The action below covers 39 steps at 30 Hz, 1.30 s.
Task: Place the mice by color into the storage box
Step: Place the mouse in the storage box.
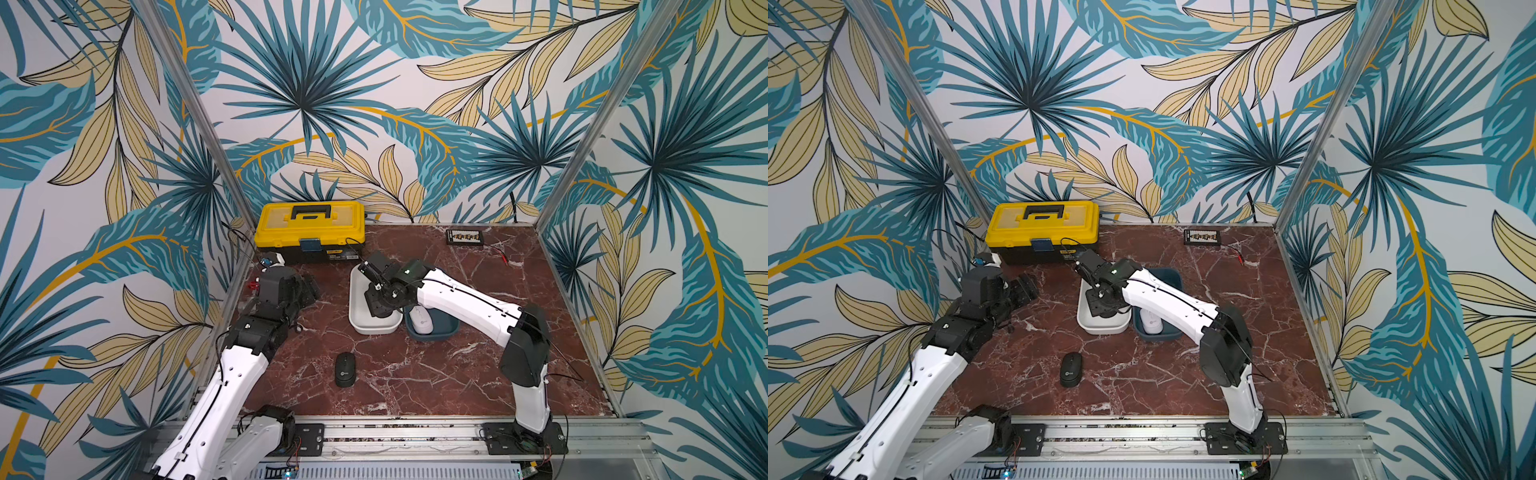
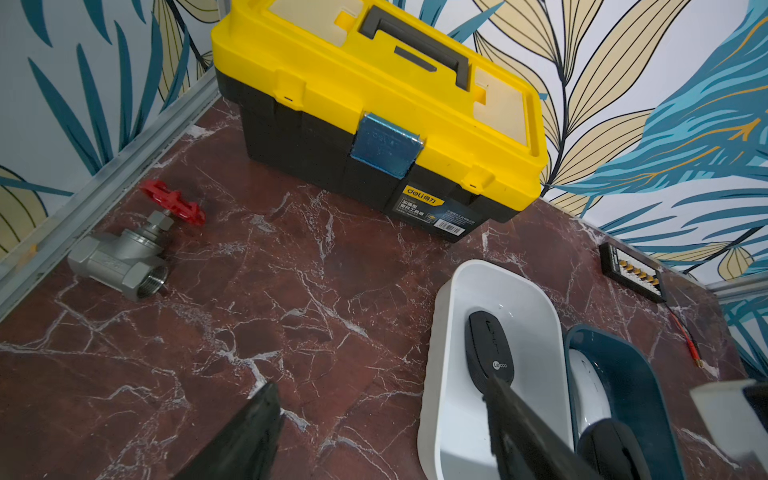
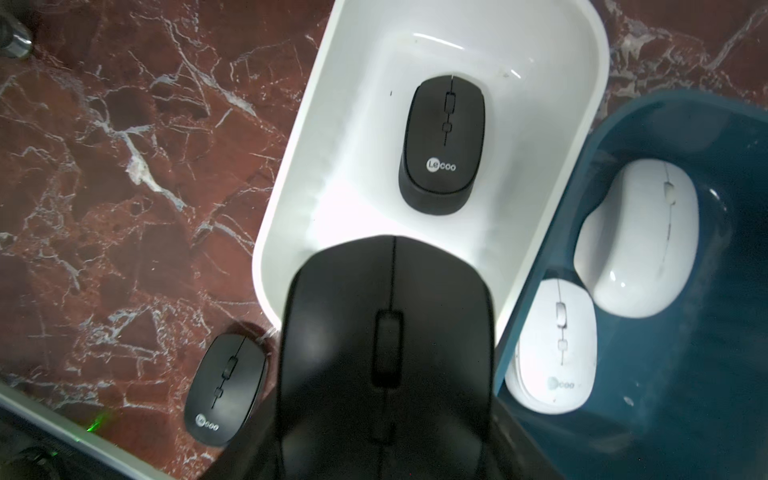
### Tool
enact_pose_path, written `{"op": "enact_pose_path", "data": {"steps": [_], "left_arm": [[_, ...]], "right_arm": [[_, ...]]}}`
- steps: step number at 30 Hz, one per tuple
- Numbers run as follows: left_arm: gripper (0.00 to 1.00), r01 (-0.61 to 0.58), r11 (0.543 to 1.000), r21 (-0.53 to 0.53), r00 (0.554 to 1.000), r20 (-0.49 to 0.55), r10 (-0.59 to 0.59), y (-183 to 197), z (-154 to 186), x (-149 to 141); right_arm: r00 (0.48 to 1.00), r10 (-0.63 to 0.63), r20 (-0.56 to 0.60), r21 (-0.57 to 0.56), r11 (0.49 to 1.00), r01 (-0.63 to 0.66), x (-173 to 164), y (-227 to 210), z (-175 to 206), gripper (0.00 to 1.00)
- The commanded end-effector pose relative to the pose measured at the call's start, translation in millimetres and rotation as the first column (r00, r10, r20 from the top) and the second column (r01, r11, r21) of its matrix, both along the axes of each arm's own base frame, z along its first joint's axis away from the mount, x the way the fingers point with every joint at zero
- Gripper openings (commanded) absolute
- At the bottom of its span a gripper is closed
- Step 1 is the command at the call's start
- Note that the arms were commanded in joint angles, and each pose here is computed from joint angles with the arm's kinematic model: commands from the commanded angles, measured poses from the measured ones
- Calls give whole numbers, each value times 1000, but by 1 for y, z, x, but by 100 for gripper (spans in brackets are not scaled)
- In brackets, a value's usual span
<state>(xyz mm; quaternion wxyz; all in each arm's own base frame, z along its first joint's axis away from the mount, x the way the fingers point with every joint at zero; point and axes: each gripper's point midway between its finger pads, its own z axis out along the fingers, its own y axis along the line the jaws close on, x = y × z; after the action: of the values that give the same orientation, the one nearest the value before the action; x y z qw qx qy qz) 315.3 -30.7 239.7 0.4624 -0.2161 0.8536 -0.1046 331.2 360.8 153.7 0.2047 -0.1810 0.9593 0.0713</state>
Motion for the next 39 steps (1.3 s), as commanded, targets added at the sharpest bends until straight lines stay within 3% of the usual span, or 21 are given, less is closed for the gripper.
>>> {"op": "enact_pose_path", "data": {"steps": [1, 11, 32, 39], "left_arm": [[79, 1, 1000, -10, 999, 39, -1, -1, 13, 8], [79, -17, 1000, 9, 999, 32, 17, 7, 14, 7], [79, -23, 1000, -3, 999, 29, 23, 11, 13, 6], [79, -21, 1000, 6, 1000, 15, 21, 12, 10, 3]], "right_arm": [[999, 50, -19, -35, 998, -51, 13, 8, -24, 46], [998, 24, -59, -25, 999, -26, 46, 16, -59, 46], [994, 14, -113, -74, 997, -23, 53, 22, -114, 47], [992, 2, -122, -73, 997, -11, 51, 20, -113, 66]]}}
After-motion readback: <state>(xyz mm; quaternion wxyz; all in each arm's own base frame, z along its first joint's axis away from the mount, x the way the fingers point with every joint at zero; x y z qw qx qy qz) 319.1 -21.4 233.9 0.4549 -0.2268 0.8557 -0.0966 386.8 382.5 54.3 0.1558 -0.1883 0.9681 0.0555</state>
